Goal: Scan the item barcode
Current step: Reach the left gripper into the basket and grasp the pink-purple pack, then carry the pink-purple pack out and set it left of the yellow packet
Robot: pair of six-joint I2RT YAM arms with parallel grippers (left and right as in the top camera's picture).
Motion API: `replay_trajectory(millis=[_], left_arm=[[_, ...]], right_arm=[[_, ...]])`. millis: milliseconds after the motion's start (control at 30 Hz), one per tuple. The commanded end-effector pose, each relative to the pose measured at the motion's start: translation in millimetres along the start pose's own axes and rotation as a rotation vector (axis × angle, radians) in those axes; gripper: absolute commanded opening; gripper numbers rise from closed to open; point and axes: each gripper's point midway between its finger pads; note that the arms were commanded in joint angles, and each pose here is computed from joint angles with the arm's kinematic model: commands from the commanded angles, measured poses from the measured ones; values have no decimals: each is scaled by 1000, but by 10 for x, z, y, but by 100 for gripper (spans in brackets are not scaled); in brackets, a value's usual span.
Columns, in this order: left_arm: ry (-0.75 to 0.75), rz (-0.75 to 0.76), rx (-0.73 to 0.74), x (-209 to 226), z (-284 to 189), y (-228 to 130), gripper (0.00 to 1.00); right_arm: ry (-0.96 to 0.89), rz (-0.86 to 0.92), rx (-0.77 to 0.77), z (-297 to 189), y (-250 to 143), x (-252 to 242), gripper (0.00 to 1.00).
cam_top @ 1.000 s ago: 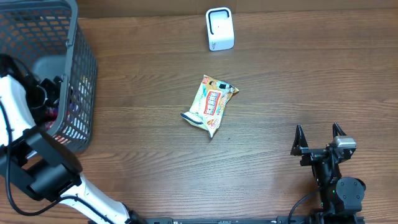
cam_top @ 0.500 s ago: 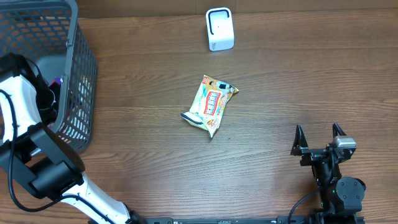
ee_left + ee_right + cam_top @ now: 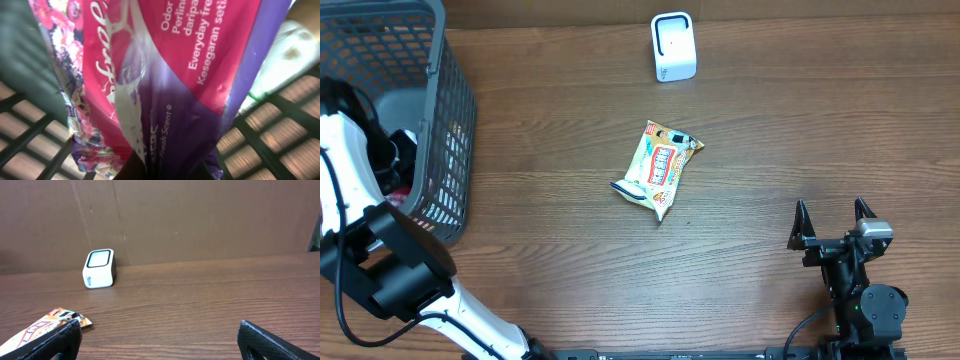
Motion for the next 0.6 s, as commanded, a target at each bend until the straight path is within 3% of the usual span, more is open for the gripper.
replay_trajectory(millis=[0,267,567], left_arm=[[-49,-2,-118,-74,-492,195,4],[-225,17,-344,-239,-1564,199,4],[-509,105,-539,-436,-2684,-360,4]], right_arm=[[-8,-4,-4,2,-15,-15,100],[-8,-4,-4,2,-15,-15,100],[-8,-4,-4,2,-15,-15,100]])
Point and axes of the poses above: each gripper's point midway between its finger pads, its own z axis out along the fingers, its own x axis along the line the jaws close on, y = z × x, and after that the axes turned 5 degrees about -z, right-handed
